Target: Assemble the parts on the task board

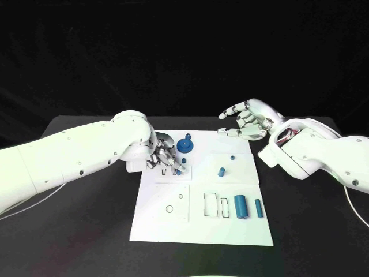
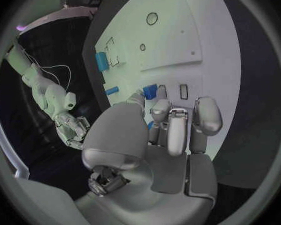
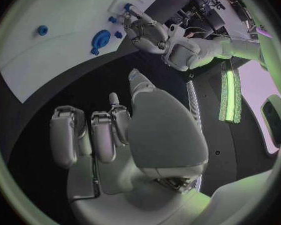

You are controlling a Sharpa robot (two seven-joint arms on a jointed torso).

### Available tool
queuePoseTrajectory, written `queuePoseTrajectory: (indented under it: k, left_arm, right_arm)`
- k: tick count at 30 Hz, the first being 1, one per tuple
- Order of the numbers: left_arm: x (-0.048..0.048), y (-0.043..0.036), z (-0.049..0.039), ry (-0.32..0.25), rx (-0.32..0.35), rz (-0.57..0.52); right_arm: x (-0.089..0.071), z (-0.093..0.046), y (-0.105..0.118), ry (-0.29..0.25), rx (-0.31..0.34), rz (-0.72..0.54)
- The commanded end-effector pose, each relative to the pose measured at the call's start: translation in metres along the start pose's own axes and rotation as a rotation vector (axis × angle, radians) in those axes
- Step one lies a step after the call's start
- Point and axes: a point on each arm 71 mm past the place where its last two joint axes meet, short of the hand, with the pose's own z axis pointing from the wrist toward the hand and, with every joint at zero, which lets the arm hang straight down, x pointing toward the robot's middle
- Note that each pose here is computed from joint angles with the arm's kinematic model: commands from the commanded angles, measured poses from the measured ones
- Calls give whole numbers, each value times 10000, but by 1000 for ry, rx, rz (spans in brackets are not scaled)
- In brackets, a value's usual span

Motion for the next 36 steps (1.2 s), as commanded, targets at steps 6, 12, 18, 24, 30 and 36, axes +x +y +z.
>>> queuePoseTrajectory:
  k: [6,12,18,24,30,36]
  left_arm:
    - [-4,-21,-6,8,43,-62]
    - [-8,-22,-9,9,60,-109]
    - [-3,-13,-14,20,66,-124]
    - [-7,36,-49,2,76,-160]
    - [2,117,-125,-40,90,-206]
    - [24,176,-198,-97,100,-234]
  right_arm:
    - [22,20,3,23,-4,-6]
    - [22,25,-7,25,-2,-7]
    - [26,28,-15,28,1,-8]
    - [34,32,-20,32,2,-8]
    - [23,24,-35,30,6,-9]
    - [8,16,-51,27,9,-10]
